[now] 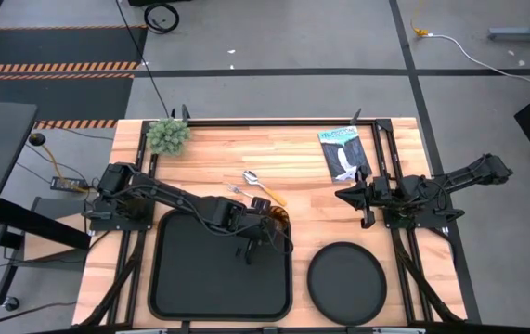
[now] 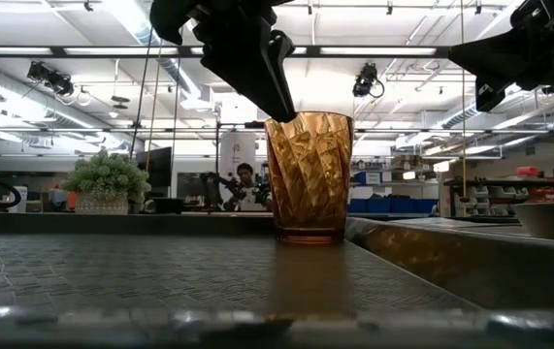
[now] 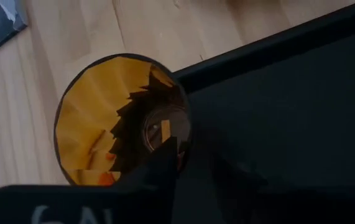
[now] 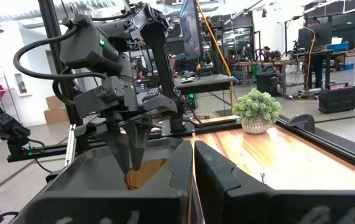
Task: Pick and place plate/cup/fork/spoon on tray
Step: Put the brown cup on the black tray, then put the black plate on the black tray on the bottom left of the brown cup
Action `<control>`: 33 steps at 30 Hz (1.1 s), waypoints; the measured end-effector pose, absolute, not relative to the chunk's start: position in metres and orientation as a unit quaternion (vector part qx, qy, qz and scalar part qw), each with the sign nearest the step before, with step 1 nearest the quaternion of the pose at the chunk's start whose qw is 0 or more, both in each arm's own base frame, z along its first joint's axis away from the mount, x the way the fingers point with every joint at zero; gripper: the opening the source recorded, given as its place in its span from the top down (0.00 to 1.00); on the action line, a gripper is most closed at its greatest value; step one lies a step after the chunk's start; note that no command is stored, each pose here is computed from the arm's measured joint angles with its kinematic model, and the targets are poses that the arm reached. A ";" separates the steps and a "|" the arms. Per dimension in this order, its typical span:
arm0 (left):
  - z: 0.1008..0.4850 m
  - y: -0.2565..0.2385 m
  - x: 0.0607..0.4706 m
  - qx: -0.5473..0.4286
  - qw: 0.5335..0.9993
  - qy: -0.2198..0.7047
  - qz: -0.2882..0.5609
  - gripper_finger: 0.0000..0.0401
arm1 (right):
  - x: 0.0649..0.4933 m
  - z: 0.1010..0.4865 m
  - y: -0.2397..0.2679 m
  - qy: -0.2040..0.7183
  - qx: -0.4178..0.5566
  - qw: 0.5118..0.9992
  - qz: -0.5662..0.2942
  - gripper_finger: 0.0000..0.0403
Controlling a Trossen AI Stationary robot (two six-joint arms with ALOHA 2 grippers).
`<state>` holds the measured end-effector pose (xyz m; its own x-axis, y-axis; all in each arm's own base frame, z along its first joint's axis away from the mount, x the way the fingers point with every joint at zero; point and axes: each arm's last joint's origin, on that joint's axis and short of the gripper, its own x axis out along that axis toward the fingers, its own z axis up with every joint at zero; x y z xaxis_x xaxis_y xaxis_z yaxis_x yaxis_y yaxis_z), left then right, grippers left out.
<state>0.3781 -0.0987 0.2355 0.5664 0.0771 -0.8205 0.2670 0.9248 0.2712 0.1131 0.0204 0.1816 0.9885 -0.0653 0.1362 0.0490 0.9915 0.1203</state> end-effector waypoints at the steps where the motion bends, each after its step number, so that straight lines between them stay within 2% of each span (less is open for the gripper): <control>1: 0.236 -0.099 0.378 0.187 0.865 0.462 -0.054 0.74 | 0.113 0.182 0.020 -0.070 0.059 0.995 -0.029 0.94; 9: 0.244 -0.098 0.380 0.208 0.865 0.455 -0.028 0.74 | 0.113 0.182 0.020 -0.070 0.058 0.995 -0.029 0.94; 18: 0.270 -0.114 0.385 0.204 0.890 0.405 -0.037 0.66 | 0.113 0.182 0.020 -0.070 0.059 0.995 -0.029 0.94; 23: 0.276 -0.125 0.394 0.184 0.918 0.345 -0.063 0.65 | 0.113 0.182 0.020 -0.070 0.059 0.995 -0.029 0.94; 29: 0.255 -0.129 0.415 0.201 0.926 0.313 -0.069 0.67 | 0.113 0.182 0.020 -0.070 0.058 0.995 -0.029 0.94; 33: 0.227 -0.130 0.428 0.258 0.908 0.318 -0.087 0.67 | 0.113 0.182 0.020 -0.071 0.059 0.995 -0.029 0.94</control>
<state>0.4285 -0.1300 0.2270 0.7827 0.0066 -0.6224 0.3213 0.8521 0.4131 0.1134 0.0204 0.1817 0.9884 -0.0652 0.1373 0.0486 0.9915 0.1210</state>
